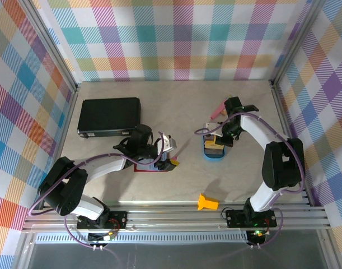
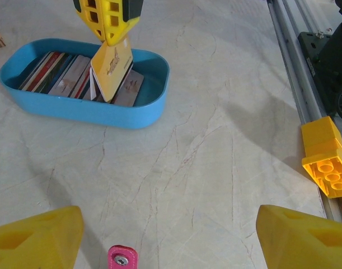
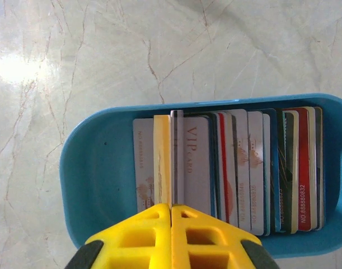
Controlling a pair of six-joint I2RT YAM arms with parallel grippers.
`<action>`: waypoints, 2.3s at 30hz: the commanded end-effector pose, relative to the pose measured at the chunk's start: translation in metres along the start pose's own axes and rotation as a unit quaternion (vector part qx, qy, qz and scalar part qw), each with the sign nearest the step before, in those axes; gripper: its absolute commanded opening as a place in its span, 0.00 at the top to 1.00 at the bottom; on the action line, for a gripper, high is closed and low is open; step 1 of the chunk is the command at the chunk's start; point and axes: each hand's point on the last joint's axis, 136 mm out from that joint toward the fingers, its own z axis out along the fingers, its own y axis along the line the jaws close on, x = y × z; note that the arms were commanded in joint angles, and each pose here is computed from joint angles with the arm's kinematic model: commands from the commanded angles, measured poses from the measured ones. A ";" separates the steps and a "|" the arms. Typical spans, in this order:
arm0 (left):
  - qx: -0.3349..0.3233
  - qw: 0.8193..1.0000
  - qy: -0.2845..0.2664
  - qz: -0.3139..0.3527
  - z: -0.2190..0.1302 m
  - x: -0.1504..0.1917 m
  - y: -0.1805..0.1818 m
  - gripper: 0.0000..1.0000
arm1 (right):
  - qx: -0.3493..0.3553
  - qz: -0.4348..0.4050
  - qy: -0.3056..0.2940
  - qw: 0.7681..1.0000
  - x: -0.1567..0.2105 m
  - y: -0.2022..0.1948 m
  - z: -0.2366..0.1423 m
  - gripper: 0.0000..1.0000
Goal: Put the credit cards into the card holder
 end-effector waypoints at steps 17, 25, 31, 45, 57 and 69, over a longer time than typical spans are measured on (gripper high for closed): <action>0.027 0.999 0.011 0.021 0.006 0.002 -0.015 0.19 | -0.046 0.021 -0.017 0.999 -0.005 0.000 0.011 1.00; 0.029 0.999 0.014 0.019 0.007 0.004 -0.016 0.19 | -0.003 0.025 0.016 1.000 0.006 -0.024 0.018 0.87; 0.031 0.999 0.015 0.018 0.008 0.004 -0.016 0.20 | 0.032 0.025 0.006 0.999 0.000 -0.038 0.008 0.65; 0.037 0.999 0.029 0.028 0.011 0.008 -0.023 0.20 | -0.041 0.009 -0.017 0.999 -0.002 0.006 0.027 0.28; 0.039 0.998 0.033 0.026 0.013 0.011 -0.024 0.19 | 0.009 -0.024 0.024 0.999 0.010 -0.011 0.058 0.26; 0.040 0.998 0.036 0.025 0.014 0.013 -0.024 0.19 | 0.065 -0.027 0.044 0.997 0.021 -0.026 0.067 0.35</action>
